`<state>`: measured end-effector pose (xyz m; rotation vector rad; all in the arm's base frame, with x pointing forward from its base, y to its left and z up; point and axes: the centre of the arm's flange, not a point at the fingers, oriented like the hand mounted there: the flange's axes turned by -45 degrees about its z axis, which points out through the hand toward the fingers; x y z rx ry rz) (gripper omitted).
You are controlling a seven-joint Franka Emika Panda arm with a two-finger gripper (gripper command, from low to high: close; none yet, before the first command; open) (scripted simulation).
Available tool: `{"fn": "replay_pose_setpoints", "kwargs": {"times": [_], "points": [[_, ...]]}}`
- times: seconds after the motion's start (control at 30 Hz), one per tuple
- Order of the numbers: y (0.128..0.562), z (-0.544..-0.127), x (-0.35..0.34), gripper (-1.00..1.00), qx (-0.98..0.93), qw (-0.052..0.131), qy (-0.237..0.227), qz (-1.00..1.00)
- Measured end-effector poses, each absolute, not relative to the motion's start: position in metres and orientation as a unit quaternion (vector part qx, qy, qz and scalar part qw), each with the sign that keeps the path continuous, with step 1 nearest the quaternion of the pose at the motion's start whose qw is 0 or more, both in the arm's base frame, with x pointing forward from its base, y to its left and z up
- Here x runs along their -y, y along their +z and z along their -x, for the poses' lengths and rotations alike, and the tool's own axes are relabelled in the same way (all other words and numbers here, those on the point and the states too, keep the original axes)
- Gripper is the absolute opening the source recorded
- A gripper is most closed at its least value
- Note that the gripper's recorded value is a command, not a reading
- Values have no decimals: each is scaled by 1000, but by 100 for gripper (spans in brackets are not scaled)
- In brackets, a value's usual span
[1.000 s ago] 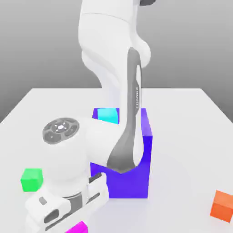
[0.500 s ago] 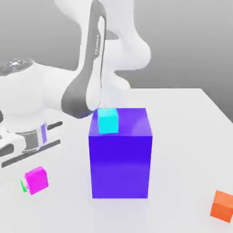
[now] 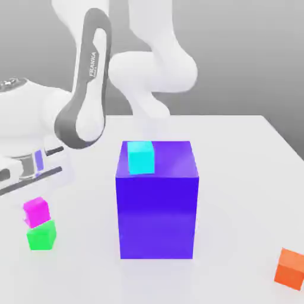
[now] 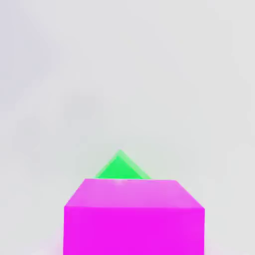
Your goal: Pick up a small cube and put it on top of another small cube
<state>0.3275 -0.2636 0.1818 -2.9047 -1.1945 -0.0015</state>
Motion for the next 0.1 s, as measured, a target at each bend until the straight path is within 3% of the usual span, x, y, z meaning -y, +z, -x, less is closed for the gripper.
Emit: {"fn": "replay_pose_setpoints", "kwargs": {"times": [0.1], "points": [[182,-327,264,100,380,0,0,925]]}}
